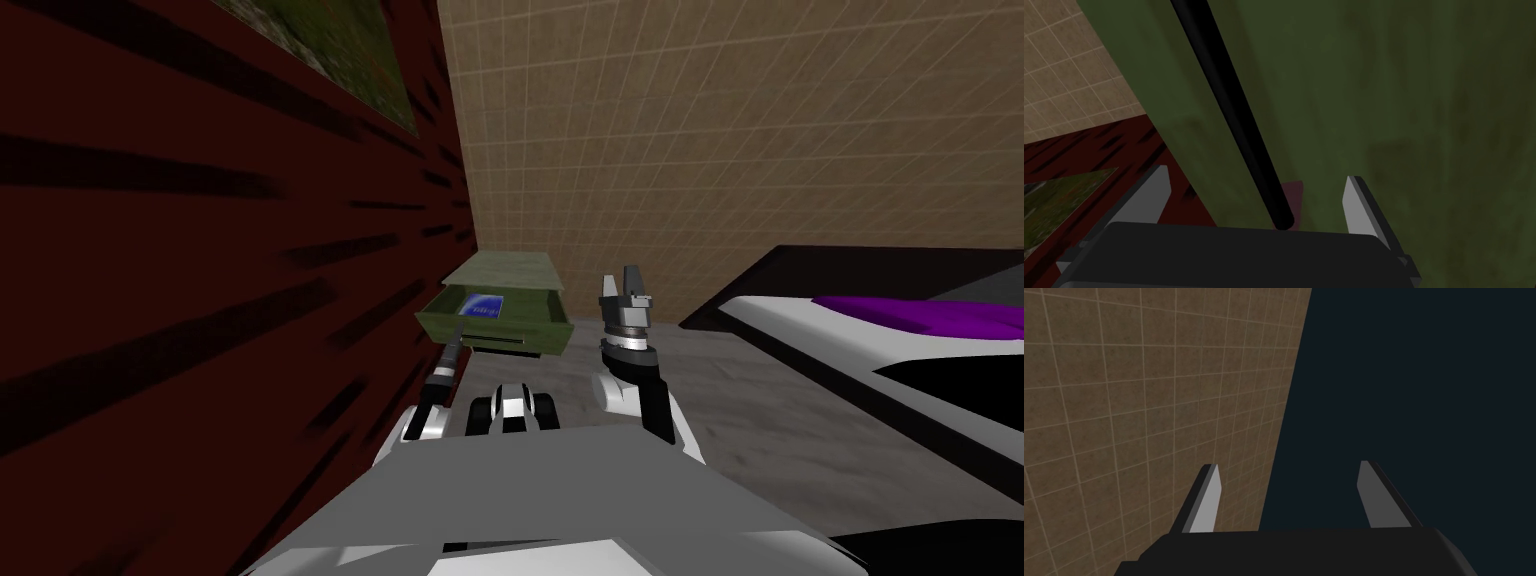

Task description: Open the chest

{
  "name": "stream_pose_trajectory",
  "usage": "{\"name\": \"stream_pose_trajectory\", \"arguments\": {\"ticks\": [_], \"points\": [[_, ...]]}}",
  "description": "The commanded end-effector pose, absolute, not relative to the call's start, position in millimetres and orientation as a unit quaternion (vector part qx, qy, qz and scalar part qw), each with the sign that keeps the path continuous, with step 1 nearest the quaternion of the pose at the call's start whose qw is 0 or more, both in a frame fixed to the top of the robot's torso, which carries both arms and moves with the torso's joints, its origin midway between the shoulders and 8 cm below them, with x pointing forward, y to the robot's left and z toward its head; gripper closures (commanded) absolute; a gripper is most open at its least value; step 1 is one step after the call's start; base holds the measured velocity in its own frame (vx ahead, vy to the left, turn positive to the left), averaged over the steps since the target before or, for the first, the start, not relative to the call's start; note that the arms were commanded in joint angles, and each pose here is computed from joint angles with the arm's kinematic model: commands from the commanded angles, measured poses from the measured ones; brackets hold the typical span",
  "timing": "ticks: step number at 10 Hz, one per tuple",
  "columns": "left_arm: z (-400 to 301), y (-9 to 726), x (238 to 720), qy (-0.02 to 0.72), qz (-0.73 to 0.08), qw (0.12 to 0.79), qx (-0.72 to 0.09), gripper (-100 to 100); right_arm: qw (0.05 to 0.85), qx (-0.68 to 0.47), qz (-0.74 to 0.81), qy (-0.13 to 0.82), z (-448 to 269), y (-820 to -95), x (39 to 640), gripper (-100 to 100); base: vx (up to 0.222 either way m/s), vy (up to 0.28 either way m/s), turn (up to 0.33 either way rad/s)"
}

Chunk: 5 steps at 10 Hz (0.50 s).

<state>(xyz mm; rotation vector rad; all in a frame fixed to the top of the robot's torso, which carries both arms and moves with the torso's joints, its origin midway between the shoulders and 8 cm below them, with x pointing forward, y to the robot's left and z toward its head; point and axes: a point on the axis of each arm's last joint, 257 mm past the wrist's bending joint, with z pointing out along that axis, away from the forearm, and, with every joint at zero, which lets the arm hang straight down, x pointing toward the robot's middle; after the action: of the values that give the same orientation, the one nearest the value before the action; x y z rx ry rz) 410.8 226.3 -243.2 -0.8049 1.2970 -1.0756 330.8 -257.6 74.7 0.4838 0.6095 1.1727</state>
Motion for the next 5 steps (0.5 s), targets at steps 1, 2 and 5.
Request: {"name": "stream_pose_trajectory", "arguments": {"ticks": [1, 2, 5], "points": [[-229.7, 229.0, 409.9, 0.559, -0.461, 0.595, -0.347, -100, 0.762, 0.222, 0.539, 0.28, 74.8, -257.6, 330.8, 0, 0.027, -0.009, -0.001], [-224.1, 229.6, 409.4, 0.559, -0.461, 0.595, -0.347, -100, 0.762, 0.222, 0.539, 0.28, 74.8, -257.6, 330.8, 0, 0.023, -0.01, -0.009], [-207.1, 230.8, 407.3, 0.559, -0.46, 0.596, -0.347, -100, 0.762, 0.222, 0.539, 0.28, 74.8, -257.6, 330.8, 0, 0.01, -0.006, -0.007]]}}
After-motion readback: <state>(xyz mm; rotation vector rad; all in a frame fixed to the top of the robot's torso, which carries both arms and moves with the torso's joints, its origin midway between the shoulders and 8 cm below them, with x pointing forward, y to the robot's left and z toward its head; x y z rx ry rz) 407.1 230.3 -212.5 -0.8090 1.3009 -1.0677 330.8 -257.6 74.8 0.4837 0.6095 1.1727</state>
